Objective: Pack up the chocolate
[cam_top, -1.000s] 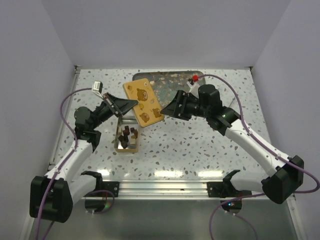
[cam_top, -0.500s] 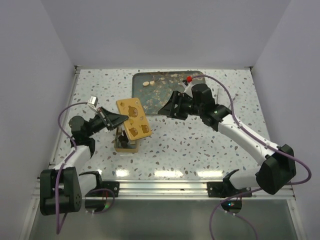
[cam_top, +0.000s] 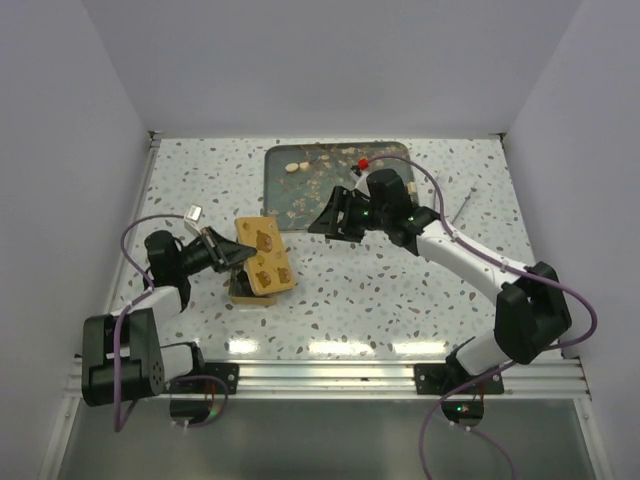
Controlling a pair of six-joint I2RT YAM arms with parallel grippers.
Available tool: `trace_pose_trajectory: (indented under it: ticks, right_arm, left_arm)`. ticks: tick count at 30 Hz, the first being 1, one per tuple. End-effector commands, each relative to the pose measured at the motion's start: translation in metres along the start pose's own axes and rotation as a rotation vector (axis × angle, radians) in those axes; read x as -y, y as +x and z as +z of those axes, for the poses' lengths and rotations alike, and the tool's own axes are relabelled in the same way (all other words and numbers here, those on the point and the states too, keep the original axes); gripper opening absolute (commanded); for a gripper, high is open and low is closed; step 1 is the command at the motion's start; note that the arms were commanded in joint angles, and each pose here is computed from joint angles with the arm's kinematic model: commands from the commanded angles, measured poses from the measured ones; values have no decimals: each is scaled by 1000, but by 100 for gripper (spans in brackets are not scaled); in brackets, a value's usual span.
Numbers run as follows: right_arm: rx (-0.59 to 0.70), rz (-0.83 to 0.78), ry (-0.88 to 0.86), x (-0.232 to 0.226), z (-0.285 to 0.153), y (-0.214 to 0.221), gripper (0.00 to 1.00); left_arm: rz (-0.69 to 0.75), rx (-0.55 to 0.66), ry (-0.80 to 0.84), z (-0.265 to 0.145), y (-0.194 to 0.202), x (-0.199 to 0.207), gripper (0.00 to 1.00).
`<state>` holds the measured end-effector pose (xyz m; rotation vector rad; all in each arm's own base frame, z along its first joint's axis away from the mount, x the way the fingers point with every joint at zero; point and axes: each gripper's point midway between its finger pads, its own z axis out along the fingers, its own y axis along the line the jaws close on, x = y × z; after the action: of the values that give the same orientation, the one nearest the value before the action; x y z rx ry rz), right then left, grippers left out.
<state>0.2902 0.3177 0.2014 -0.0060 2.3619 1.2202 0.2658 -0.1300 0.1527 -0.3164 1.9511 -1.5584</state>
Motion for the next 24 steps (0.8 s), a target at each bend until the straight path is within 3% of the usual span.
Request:
trace_pose_trajectory:
  ticks: [1, 11, 24]
  right_arm:
    - [-9, -41, -40, -5, 17, 1, 64]
    - [-135, -71, -104, -10, 77, 40, 65]
    - [-243, -89, -80, -3, 113, 85, 66]
  left_arm:
    - [48, -29, -4, -4, 1, -12, 0]
    - [22, -52, -39, -10, -19, -30, 0]
    - [25, -90, -131, -9, -24, -52, 0]
